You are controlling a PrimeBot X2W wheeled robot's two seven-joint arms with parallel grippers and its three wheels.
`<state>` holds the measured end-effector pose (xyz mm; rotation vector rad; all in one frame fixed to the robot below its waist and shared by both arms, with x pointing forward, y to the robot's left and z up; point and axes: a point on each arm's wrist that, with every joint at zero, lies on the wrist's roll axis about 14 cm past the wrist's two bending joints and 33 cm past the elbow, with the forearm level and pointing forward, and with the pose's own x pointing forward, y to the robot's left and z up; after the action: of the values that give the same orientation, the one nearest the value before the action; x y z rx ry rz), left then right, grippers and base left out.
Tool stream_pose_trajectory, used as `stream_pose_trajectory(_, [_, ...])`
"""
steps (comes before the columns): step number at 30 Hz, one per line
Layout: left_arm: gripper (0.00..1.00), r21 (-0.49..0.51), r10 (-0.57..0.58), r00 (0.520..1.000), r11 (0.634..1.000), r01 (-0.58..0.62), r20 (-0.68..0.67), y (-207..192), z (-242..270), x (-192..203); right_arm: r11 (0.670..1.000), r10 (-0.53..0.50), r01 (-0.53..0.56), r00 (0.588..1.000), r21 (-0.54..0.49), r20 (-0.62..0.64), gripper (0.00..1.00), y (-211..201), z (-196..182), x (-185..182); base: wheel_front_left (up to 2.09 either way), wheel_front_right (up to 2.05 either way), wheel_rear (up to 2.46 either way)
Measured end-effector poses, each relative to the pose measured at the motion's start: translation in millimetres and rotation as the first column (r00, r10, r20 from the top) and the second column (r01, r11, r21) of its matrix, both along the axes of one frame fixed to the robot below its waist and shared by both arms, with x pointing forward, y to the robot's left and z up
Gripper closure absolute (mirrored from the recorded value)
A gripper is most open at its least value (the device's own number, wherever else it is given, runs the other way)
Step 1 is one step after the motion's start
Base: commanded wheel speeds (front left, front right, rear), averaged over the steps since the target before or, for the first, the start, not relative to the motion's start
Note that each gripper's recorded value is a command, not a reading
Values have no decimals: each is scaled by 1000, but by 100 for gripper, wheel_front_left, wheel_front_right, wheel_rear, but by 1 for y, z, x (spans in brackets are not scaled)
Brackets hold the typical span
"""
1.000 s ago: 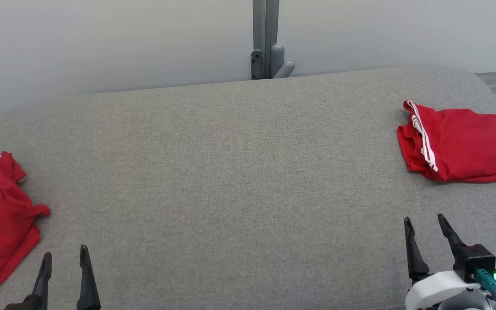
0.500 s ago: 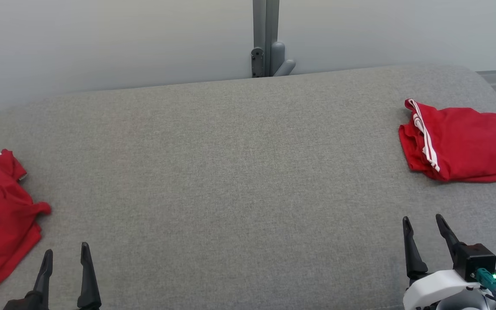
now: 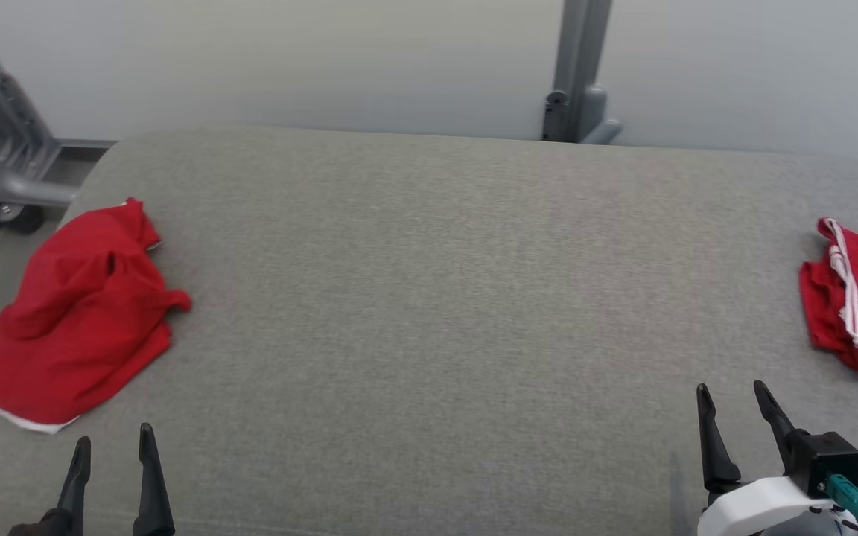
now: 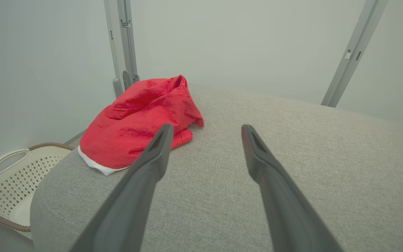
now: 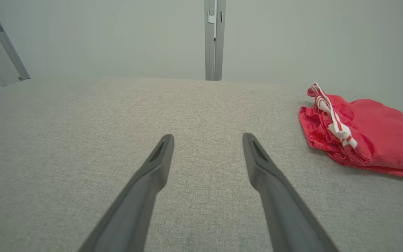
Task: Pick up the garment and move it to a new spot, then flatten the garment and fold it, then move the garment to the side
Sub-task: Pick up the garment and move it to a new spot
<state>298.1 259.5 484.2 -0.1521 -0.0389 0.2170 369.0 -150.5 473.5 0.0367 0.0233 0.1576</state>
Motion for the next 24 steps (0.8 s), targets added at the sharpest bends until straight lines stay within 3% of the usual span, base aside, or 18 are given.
stream_pose_trajectory(5, [0, -8, 139, 990, 990, -139, -15, 33, -5, -40, 990, 137, -137, 991, 14, 5, 0, 47, 2, 13, 0, 0, 0])
stream_pose_trajectory(14, [0, -16, 333, 943, 943, -333, -3, 72, -2, -100, 941, 336, -337, 942, 20, 19, 0, 120, 7, 23, 0, 0, 0])
stream_pose_trajectory(18, [0, -14, 352, 936, 936, -352, 14, 77, 4, -102, 938, 347, -347, 938, 17, 26, 0, 124, 8, 26, 0, 0, 0])
stream_pose_trajectory(24, [0, 3, 314, 948, 949, -314, 49, 78, 18, -73, 946, 324, -325, 945, -3, 48, 0, 118, 12, 37, 0, 0, 0])
